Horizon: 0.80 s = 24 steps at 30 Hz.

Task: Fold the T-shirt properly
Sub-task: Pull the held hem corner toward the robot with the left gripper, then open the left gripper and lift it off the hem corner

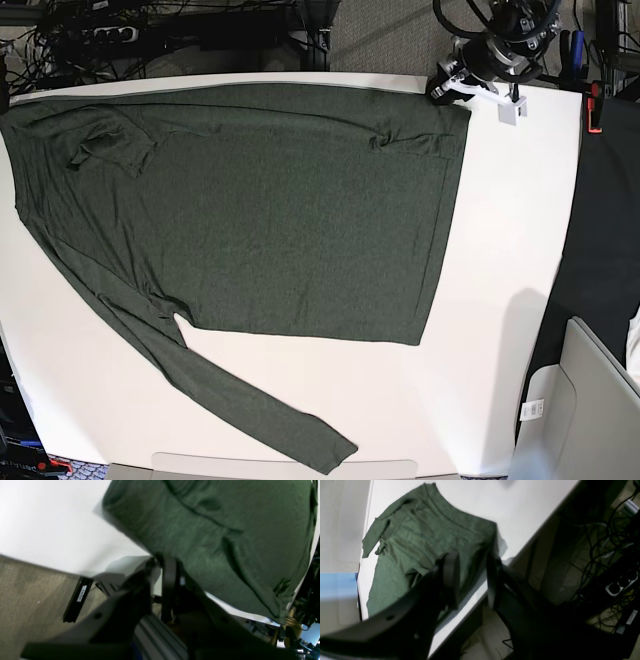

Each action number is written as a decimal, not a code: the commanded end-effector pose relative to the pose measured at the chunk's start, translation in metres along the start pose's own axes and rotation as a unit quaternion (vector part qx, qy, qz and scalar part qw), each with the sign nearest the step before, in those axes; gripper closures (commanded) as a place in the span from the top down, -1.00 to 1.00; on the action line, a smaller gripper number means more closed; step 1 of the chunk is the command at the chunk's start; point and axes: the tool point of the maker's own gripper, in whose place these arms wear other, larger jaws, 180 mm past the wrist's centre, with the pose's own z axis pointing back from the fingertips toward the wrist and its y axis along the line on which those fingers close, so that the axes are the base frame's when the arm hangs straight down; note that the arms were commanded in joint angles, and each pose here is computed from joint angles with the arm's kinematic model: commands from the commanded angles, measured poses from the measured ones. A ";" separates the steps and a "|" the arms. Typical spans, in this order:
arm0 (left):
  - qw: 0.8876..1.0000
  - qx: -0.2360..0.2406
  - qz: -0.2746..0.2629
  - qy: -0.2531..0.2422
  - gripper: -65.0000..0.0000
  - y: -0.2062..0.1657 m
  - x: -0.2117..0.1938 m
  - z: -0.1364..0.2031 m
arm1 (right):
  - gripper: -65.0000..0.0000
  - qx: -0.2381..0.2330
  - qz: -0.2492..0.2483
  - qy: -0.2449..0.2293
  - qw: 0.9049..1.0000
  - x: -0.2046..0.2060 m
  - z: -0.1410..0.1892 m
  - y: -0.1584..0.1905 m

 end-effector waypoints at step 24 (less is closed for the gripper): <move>0.997 0.051 0.036 -0.034 -0.60 0.043 0.007 0.031 | -0.44 0.008 0.015 -0.030 0.999 0.024 0.013 0.004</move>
